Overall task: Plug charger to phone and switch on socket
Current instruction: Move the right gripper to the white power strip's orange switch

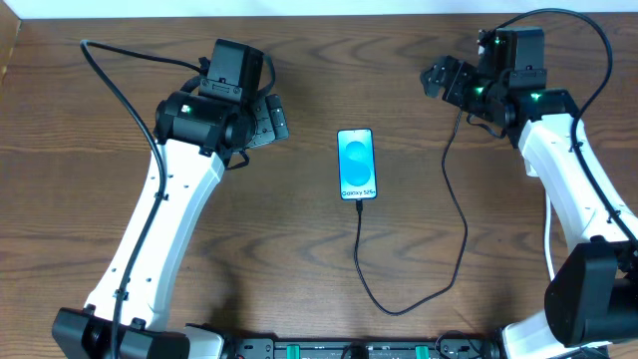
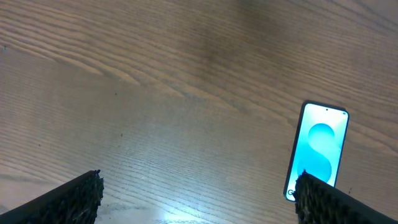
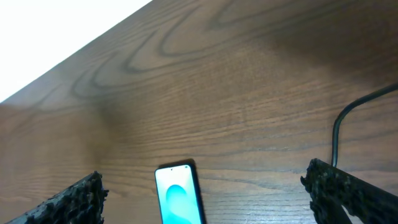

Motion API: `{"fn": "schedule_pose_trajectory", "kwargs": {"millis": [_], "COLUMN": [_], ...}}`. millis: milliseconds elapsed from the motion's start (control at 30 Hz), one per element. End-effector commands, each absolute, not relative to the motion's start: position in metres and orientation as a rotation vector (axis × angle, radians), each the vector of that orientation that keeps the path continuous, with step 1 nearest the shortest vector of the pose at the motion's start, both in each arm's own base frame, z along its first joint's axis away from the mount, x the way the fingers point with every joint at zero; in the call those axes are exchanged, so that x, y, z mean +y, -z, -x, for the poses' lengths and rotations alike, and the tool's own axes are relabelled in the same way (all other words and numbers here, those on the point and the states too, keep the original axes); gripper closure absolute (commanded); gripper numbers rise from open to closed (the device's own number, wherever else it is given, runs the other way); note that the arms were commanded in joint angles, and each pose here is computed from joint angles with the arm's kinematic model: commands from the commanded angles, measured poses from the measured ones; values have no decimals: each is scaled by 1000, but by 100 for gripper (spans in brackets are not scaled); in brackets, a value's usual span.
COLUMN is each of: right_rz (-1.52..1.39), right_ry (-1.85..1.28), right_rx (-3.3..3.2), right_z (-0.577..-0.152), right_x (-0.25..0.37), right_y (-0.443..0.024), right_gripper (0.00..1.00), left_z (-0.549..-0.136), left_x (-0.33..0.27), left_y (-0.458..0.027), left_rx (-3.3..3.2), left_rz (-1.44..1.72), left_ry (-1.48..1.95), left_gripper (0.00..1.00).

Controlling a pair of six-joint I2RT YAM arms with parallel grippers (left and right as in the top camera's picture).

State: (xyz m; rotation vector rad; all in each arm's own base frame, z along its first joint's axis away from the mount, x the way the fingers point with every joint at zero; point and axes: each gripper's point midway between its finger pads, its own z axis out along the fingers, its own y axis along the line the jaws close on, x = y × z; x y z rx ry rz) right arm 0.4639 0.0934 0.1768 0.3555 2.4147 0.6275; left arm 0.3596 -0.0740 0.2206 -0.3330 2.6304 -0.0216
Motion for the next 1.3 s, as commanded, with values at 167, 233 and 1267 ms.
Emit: {"fn": "schedule_pose_trajectory", "kwargs": {"millis": [167,233,1267], "right_rz": [-128,-110,-258], "right_ry": [-539,-501,-222], "right_rx": [2382,2382,2473], "right_z": [-465,-464,-461], "right_x": [74,59,-150], "right_y": [-219,-236,-199], "right_gripper": [1,1,1], "left_z": [-359,-359,-359], "left_x": [-71,-71,-71], "left_y": [-226,-226,-226], "left_rx": [2614,2614,2614], "left_rz": [325,324,325], "left_ry": [-4,-5,-4], "left_gripper": [2,2,2]}}
